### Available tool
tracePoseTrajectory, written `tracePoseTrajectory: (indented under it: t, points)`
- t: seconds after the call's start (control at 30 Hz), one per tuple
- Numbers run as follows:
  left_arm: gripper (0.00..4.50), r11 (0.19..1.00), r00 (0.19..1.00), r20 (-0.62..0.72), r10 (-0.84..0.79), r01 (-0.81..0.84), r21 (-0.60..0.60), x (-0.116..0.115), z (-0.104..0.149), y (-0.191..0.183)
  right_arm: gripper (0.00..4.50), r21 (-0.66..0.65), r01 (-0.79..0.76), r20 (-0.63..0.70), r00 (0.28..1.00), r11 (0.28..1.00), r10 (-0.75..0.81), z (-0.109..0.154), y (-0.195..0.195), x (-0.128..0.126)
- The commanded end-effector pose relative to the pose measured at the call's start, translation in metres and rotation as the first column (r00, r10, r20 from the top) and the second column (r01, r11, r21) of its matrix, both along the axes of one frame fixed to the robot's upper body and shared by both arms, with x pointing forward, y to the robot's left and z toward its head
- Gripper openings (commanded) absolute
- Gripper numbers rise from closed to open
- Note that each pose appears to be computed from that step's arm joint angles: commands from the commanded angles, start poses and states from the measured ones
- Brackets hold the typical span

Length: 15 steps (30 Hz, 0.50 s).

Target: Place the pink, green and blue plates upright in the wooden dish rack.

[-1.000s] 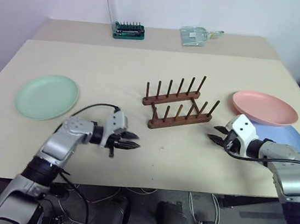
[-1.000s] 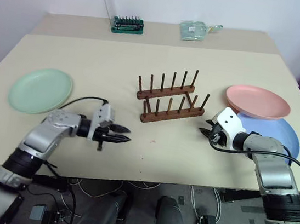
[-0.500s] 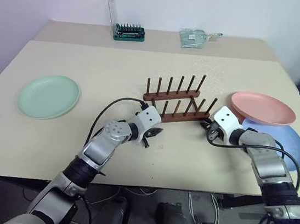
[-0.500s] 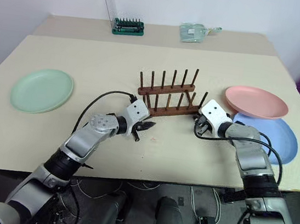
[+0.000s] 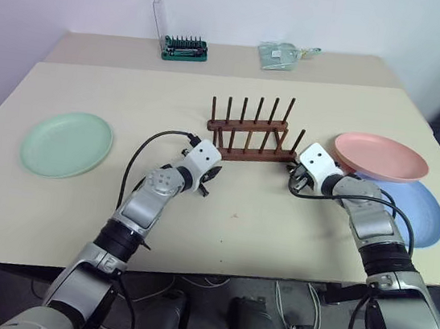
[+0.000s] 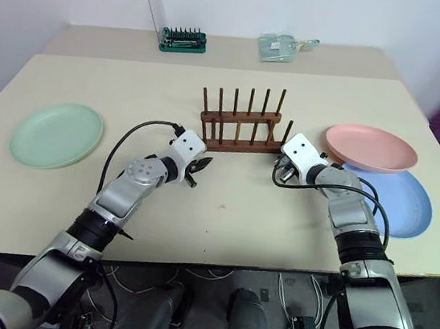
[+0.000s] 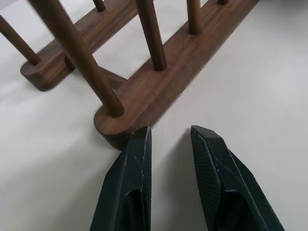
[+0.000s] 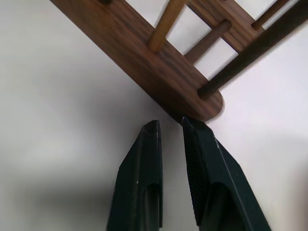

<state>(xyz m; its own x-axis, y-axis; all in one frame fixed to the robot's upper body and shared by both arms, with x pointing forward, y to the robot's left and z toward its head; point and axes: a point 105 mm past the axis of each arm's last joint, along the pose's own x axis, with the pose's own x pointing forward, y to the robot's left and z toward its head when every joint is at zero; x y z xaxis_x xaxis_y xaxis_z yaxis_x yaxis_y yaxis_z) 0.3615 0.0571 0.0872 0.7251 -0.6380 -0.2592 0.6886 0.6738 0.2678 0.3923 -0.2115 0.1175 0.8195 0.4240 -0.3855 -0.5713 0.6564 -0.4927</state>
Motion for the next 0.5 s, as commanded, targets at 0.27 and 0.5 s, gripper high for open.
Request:
tracePoseTrajectory:
  t: [0.27,0.5]
  points:
    - [1.29,0.893,0.902,0.079,-0.425,0.432,-0.131,-0.06,0.042,-0.046,4.46,-0.216,0.082,0.161,0.986,0.973,-0.048,0.103,-0.071,-0.029]
    - [1.29,0.822,0.831,0.053,-0.554,0.556,-0.124,-0.075,0.042,-0.056,4.46,-0.374,0.19,0.106,0.981,0.908,-0.161,0.089,-0.124,-0.039]
